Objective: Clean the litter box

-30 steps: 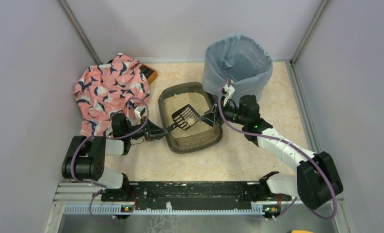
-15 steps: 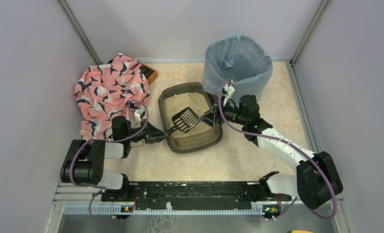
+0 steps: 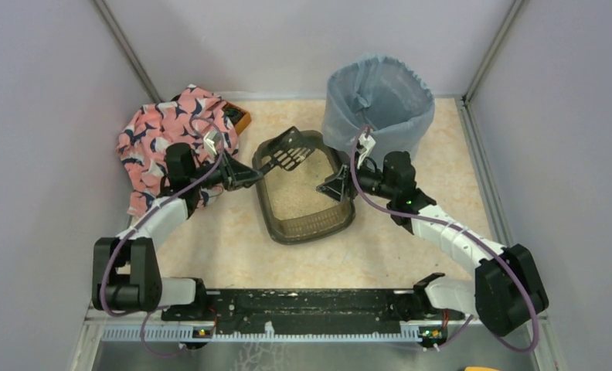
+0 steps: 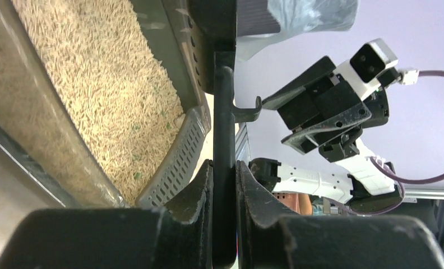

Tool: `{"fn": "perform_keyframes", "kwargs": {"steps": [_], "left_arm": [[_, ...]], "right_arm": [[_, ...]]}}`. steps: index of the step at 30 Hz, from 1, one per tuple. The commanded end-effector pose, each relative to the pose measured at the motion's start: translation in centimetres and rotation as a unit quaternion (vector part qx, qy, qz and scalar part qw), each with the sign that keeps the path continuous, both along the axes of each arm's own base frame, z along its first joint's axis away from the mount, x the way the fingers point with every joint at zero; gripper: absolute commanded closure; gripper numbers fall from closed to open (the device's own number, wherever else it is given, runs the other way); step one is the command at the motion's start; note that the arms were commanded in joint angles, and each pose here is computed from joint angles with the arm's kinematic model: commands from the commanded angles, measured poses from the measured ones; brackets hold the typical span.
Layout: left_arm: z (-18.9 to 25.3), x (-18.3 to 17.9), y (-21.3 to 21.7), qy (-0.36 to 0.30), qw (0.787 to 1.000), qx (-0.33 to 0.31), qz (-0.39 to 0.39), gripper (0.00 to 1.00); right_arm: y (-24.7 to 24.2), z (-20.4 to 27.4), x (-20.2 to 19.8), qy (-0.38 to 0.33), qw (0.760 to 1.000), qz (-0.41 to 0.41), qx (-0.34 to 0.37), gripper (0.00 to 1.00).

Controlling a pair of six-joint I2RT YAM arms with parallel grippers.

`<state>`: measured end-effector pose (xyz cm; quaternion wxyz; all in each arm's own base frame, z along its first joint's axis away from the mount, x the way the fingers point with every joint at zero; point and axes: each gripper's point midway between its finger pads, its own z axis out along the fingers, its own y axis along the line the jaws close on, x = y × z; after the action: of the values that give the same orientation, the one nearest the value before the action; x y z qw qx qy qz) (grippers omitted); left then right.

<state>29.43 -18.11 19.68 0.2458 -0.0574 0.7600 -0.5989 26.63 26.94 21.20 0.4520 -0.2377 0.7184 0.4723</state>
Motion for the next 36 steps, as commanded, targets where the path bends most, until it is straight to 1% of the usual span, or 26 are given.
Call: {"fn": "perform_keyframes", "kwargs": {"steps": [1, 6, 10, 16, 21, 31, 36], "left_arm": [[0.4, 1.1, 0.4, 0.019, 0.999, 0.022, 0.015, 1.00], [3.0, 3.1, 0.5, 0.004, 0.999, 0.018, 0.032, 1.00], [6.2, 4.8, 0.4, -0.017, 0.998, 0.008, 0.051, 1.00], [10.7, 6.5, -0.6, -0.055, 0.997, -0.005, 0.052, 1.00], [13.3, 7.6, -2.8, -0.079, 0.996, -0.014, 0.039, 1.00], [17.1, 11.1, -9.0, -0.114, 0.993, -0.026, 0.010, 1.00], [19.1, 12.8, -12.1, -0.169, 0.986, -0.012, -0.012, 1.00]], "right_arm": [[-0.4, 3.7, -0.5, -0.054, 0.998, 0.003, 0.028, 0.47], [-0.9, 5.0, -1.1, -0.068, 0.997, -0.002, 0.029, 0.47], [-1.2, 5.5, -1.5, -0.074, 0.997, -0.005, 0.029, 0.47], [-1.6, 5.7, -1.9, -0.080, 0.996, -0.011, 0.026, 0.47], [-1.8, 5.9, -2.1, -0.084, 0.996, -0.014, 0.026, 0.47], [-2.2, 6.0, -2.6, -0.088, 0.996, -0.018, 0.024, 0.47], [-2.5, 5.8, -2.7, -0.088, 0.996, -0.023, 0.020, 0.47]]}}
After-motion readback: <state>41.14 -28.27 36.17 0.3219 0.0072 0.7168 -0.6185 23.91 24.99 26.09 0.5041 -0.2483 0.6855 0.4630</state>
